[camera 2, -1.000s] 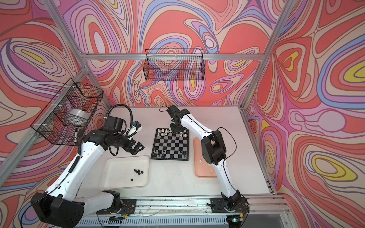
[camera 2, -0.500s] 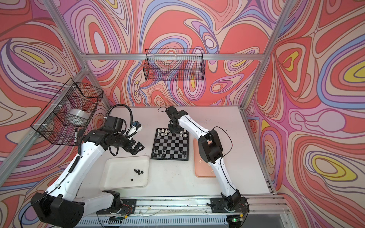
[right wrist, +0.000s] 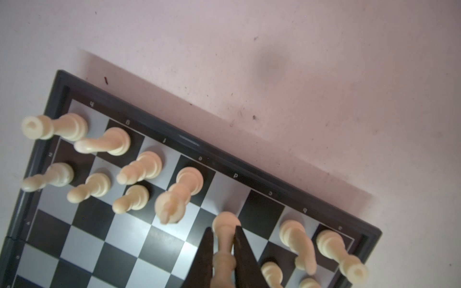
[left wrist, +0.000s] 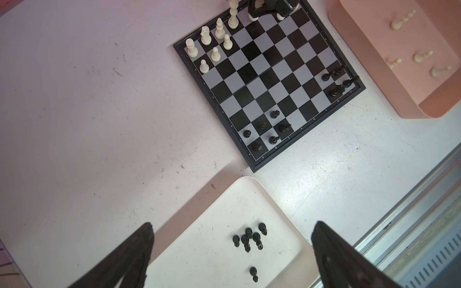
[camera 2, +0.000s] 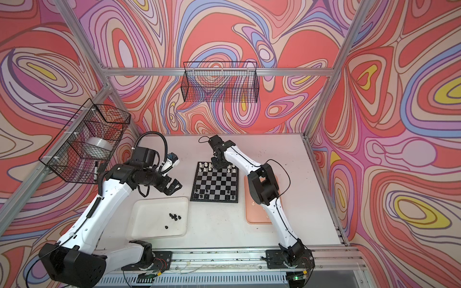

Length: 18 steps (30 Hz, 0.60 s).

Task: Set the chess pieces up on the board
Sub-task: 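Lower the held cream pawn onto a square beside the other cream pawns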

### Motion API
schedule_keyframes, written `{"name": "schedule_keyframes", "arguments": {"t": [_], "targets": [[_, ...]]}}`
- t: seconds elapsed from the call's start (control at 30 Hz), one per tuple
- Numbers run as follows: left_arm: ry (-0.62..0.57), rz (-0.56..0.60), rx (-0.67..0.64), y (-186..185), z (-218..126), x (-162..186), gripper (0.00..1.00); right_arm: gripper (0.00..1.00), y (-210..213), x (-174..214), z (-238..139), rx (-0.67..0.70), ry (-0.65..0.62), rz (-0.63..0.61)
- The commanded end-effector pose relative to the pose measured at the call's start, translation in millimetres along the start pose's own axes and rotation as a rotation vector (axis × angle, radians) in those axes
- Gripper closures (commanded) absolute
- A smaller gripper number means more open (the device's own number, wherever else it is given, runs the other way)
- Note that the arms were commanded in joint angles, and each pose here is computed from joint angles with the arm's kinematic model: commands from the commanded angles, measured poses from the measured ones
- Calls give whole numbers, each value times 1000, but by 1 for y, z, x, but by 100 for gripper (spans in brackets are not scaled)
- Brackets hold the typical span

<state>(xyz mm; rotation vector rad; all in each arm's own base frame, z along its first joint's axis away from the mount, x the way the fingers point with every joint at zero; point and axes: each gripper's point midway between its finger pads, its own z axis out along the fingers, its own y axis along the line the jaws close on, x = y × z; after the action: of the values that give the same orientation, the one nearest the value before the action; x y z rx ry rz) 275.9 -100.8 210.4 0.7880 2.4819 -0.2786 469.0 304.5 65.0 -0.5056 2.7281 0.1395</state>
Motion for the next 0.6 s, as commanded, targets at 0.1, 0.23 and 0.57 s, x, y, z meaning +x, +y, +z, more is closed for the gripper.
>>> {"name": "schedule_keyframes", "arguments": {"t": [0.1,0.23,0.57], "targets": [[18,5,4,-3,1,6,0,85,7,-10,5,-11,-32,-13],[19,6,4,-3,2,6,0,85,7,-8,9,-8,-20,-16],[23,7,4,-2,4,7,0,84,6,-7,13,-2,-13,-21]]}}
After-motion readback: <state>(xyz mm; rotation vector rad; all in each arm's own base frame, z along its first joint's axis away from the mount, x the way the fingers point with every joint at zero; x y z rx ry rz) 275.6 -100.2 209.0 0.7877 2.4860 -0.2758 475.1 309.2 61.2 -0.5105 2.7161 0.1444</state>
